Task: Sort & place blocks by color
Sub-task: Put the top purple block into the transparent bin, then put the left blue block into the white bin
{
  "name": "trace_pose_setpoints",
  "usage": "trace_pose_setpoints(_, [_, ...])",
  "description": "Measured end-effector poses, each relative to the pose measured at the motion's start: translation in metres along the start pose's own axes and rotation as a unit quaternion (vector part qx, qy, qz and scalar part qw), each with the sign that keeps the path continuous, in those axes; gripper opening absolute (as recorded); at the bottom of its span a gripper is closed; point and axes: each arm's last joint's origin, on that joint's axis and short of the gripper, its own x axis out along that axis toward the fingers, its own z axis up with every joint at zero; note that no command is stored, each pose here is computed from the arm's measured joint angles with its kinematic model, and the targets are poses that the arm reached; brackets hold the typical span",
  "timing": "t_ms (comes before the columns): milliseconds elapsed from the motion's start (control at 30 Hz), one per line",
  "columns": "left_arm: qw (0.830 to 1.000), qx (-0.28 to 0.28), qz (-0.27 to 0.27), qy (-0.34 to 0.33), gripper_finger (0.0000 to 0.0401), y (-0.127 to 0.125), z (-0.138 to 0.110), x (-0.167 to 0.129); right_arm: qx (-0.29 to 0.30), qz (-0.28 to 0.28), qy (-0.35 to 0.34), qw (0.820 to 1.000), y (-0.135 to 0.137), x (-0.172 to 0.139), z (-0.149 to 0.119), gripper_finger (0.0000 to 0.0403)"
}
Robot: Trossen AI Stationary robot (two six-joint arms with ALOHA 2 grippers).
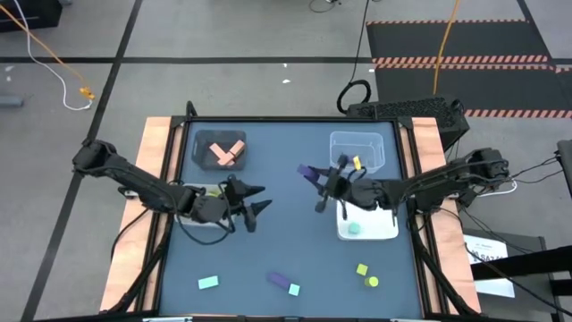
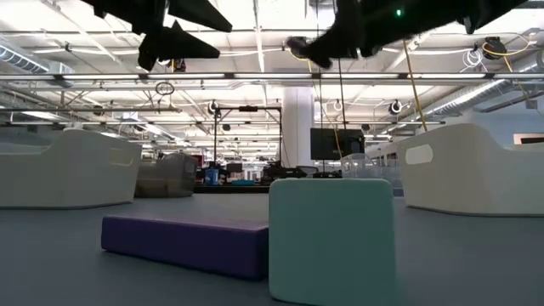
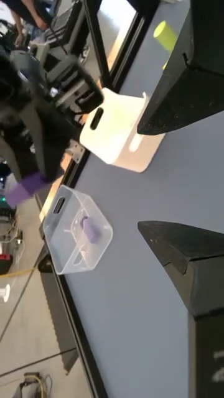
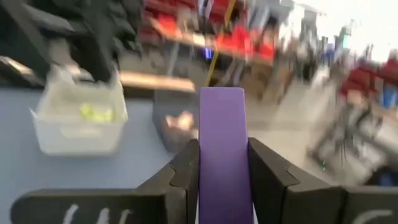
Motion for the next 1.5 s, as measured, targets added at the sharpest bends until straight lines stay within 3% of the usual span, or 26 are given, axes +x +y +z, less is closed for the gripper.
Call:
trace_pose_setpoints(167, [1.000,-0.001,0.008,-0.001,0.0239,0.003,0.001,0.003,0.050,-0.063,0.152,0.985,-0.039,0.003,-0.028,0.0084])
trace_pose_setpoints(400, [0.999,-0.035,0.006,0.002,0.0239,0.004,0.001,0.004,0.139,-0.158,0.312,0.926,-0.100,-0.003,-0.060,0.0084])
trace_pose_setpoints(533, [0.998,-0.043,-0.027,0.024,0.0239,0.002,-0.002,0.006,0.175,-0.172,0.351,0.903,-0.119,-0.004,-0.070,0.0084])
trace_pose_setpoints(667, [0.998,-0.031,-0.041,0.046,0.0239,-0.002,-0.010,0.009,0.171,-0.180,0.350,0.903,-0.125,-0.003,-0.076,0.0084])
trace_pose_setpoints(733, [0.997,-0.020,-0.050,0.062,0.0239,-0.003,-0.016,0.012,0.169,-0.184,0.355,0.901,-0.127,-0.004,-0.080,0.0109])
trace_pose_setpoints(933, [0.988,0.036,-0.098,0.112,0.0239,-0.006,-0.031,0.019,0.169,-0.188,0.363,0.897,-0.128,-0.006,-0.085,0.0252])
trace_pose_setpoints(1033, [0.981,0.051,-0.132,0.132,0.0239,-0.008,-0.033,0.019,0.175,-0.176,0.364,0.898,-0.127,-0.006,-0.084,0.0299])
trace_pose_setpoints(1233, [0.942,0.037,-0.251,0.219,0.0239,-0.018,-0.040,0.005,0.198,-0.130,0.363,0.901,-0.125,-0.007,-0.081,0.0338])
trace_pose_setpoints(1367, [0.911,-0.018,-0.273,0.310,0.0239,-0.027,-0.053,-0.012,0.201,-0.127,0.354,0.905,-0.126,-0.009,-0.078,0.0339])
trace_pose_setpoints(1500, [0.864,-0.097,-0.263,0.418,0.0239,-0.041,-0.072,-0.040,0.203,-0.127,0.345,0.907,-0.127,-0.012,-0.074,0.0339])
